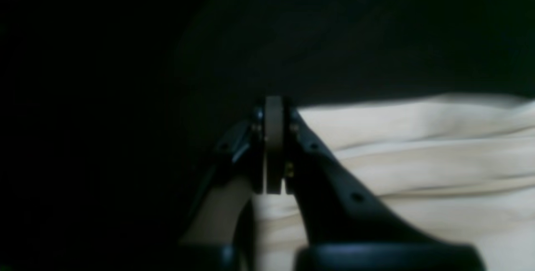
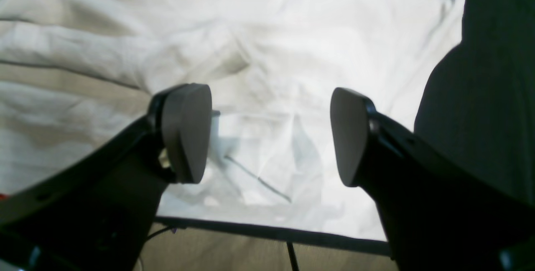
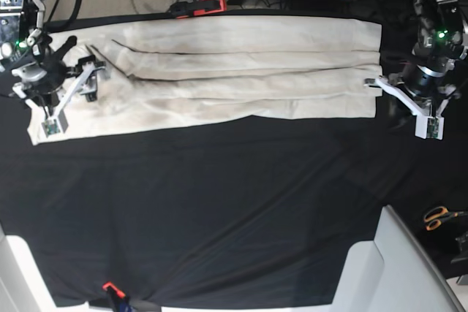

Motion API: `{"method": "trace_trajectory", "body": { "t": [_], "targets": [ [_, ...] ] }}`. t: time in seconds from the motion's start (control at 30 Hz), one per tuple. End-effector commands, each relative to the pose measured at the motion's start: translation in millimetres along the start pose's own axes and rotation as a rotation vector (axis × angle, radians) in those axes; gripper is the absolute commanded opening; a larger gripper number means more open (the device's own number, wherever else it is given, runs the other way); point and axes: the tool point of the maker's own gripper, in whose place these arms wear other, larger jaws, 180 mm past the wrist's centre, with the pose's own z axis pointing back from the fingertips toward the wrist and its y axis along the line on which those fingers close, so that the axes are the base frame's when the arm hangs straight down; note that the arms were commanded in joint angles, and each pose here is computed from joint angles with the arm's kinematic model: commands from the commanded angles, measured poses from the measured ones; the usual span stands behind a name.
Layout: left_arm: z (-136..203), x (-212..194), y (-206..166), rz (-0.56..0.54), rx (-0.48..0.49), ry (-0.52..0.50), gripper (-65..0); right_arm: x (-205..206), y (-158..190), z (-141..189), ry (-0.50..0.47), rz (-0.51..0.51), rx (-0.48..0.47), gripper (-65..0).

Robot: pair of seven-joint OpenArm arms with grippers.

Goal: Fold the T-shirt properly
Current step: 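Open the left gripper, release the strip end, and raise it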

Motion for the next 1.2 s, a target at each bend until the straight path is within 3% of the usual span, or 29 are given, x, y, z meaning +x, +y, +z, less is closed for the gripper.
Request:
{"method": "trace_trajectory", "body": {
  "t": [0.0, 0.2, 0.33, 0.4, 0.57, 0.63, 0.73, 0.8, 0.93, 1.03, 1.17],
  "targets": [
    [5, 13, 15, 0.011, 0.027, -0.038, -65.0, 9, -6, 3, -0.032, 0.011, -0.015, -23.1],
    [6, -24, 49, 0.202, 0.011, 0.099, -65.0, 9, -6, 3, -0.032, 0.011, -0.015, -23.1],
    [12, -49, 62, 0.197, -0.005, 0.204, -65.0, 7, -5, 3, -0.028, 0.010, -0.014, -23.1],
    [15, -54, 57, 0.149, -0.066, 0.216, -65.0, 7, -5, 3, -0.028, 0.010, -0.014, -23.1],
    [30, -76, 66, 0.074, -0.146, 0.246, -48.4, 7, -5, 3, -0.028, 0.010, -0.014, -23.1],
    [32, -92, 74, 0.093, -0.154, 0.272, -35.7, 7, -5, 3, -0.028, 0.010, -0.014, -23.1],
    [30, -112, 80, 0.140, -0.166, 0.303, -11.4, 7, -5, 3, -0.027, 0.010, -0.014, -23.1],
    [27, -120, 83, 0.175, -0.160, 0.318, -2.6, 7, -5, 3, -0.027, 0.011, -0.013, -23.1],
    [18, -130, 86, 0.236, -0.156, 0.323, -2.8, 7, -5, 3, -0.026, 0.012, -0.011, -23.1],
    [11, -130, 90, 0.285, -0.145, 0.272, -2.8, 7, -5, 3, -0.026, 0.012, -0.011, -23.1],
    [-1, -141, 64, 0.300, -0.206, 0.272, -2.8, 5, -4, 3, -0.023, 0.012, -0.011, -23.1]
  ]
}}
